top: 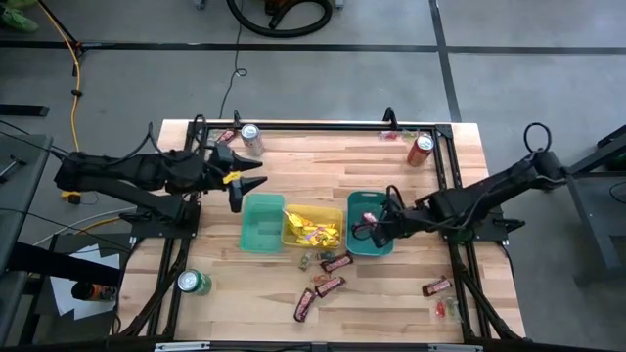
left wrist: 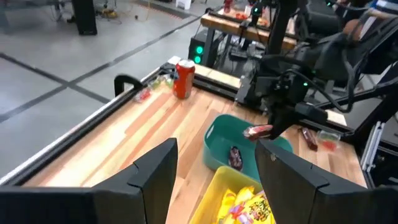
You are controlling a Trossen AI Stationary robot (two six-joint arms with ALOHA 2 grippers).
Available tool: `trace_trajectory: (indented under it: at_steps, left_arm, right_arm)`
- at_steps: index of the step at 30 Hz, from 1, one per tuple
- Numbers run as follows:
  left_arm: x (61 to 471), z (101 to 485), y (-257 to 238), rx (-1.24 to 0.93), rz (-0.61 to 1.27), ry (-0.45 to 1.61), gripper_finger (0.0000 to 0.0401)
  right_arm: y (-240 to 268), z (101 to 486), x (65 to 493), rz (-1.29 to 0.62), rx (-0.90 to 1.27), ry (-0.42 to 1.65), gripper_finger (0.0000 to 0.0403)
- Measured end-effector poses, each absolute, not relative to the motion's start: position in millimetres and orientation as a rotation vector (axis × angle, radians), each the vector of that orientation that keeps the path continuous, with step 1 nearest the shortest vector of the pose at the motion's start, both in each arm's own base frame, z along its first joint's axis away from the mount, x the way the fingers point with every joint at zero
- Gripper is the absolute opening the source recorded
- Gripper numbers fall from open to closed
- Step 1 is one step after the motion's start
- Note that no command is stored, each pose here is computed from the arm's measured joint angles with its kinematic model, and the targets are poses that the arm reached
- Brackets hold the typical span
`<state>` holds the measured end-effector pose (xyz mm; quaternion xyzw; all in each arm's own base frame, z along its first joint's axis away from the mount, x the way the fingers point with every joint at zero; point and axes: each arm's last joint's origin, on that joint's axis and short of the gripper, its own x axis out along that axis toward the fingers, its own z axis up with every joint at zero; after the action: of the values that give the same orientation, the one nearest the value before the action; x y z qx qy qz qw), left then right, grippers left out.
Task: Sort candy
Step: Put the brown chocolate bar into the blue bin
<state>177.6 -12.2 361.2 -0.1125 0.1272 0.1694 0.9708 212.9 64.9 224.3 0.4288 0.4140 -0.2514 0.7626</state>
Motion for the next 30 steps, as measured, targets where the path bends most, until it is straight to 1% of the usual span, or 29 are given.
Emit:
trace_trajectory:
  at_steps: [3,8,12,15,18,21,25,28,30]
  left_arm:
    - [186,356,-13,-0.237,0.352,0.285,0.0204]
    - [201,347,-15,-0.245,0.363,0.320,0.0204]
    - [209,343,-17,-0.287,0.372,0.321,0.0204]
    - [212,344,-16,-0.348,0.388,0.301,0.0204]
    - [214,356,-8,-0.390,0.470,0.311,0.0201]
    - [215,370,12,-0.402,0.624,0.410,0.0193]
    - [209,375,53,-0.415,0.895,0.669,0.0181]
    - [199,362,89,-0.447,1.108,0.873,0.0175]
    - [191,350,114,-0.496,1.221,0.972,0.0175]
  right_arm:
    - [65,223,213,-0.555,0.924,0.922,0.0071]
    - [62,233,212,-0.535,0.811,0.969,0.0153]
    - [59,250,216,-0.453,0.674,0.982,0.0215]
    - [55,269,220,-0.398,0.567,0.964,0.0244]
    - [51,290,223,-0.406,0.470,0.907,0.0255]
    - [45,307,224,-0.419,0.363,0.864,0.0256]
    - [37,318,226,-0.405,0.286,0.842,0.0256]
    - [32,318,228,-0.399,0.249,0.842,0.0256]
    - [29,318,228,-0.410,0.250,0.845,0.0256]
